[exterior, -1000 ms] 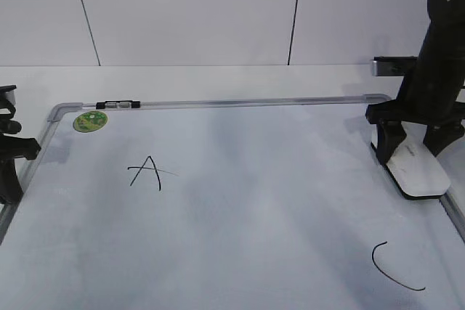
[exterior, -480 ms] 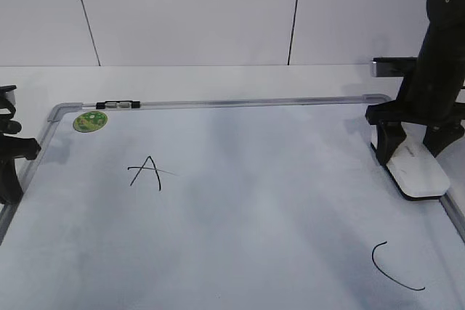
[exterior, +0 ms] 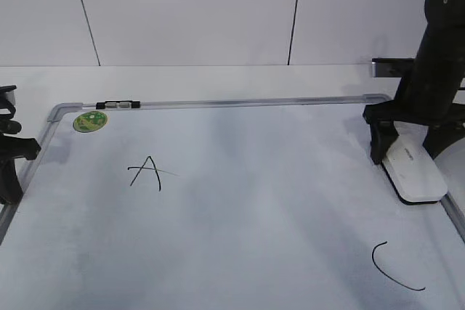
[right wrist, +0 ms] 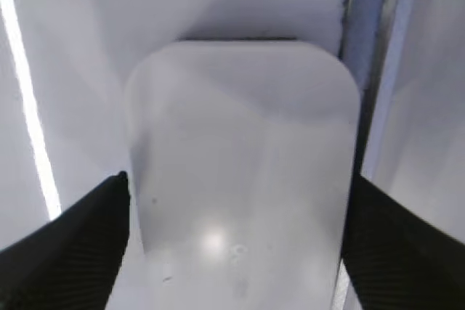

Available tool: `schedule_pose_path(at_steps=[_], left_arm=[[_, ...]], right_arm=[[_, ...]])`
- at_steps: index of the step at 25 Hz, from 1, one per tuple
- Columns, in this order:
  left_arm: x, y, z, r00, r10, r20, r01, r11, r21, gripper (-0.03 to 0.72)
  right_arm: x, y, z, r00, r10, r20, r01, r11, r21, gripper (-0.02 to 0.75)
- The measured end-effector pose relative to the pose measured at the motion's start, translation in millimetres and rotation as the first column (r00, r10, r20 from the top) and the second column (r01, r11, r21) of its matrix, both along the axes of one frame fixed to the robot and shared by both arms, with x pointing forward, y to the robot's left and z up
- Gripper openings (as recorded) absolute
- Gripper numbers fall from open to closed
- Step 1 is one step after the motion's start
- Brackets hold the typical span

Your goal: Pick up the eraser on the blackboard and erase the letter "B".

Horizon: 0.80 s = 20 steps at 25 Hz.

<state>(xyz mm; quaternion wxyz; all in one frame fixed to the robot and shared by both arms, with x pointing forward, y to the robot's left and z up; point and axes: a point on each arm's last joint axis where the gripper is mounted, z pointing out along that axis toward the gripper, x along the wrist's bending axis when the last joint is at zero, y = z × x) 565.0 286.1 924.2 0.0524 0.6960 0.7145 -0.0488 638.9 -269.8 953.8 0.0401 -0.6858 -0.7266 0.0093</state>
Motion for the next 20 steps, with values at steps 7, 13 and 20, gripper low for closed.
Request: schedule_pose_path(at_steps=[7, 13, 20], left_arm=[[0, 0, 0, 1.0, 0.0, 0.0, 0.0, 1.0, 0.0, 0.024], [0, 0, 0, 1.0, 0.0, 0.0, 0.0, 1.0, 0.0, 0.025], [0, 0, 0, 1.0, -0.003, 0.0, 0.003, 1.0, 0.0, 0.088]], right_arm=[[18, 2, 28, 0.993, -0.005, 0.115, 0.003, 1.0, 0.017, 0.661], [18, 2, 47, 0.986, -0.005, 0.167, 0.002, 1.0, 0.021, 0.644], [3, 1, 94, 0.962, -0.023, 0.272, 0.014, 0.999, 0.034, 0.609]])
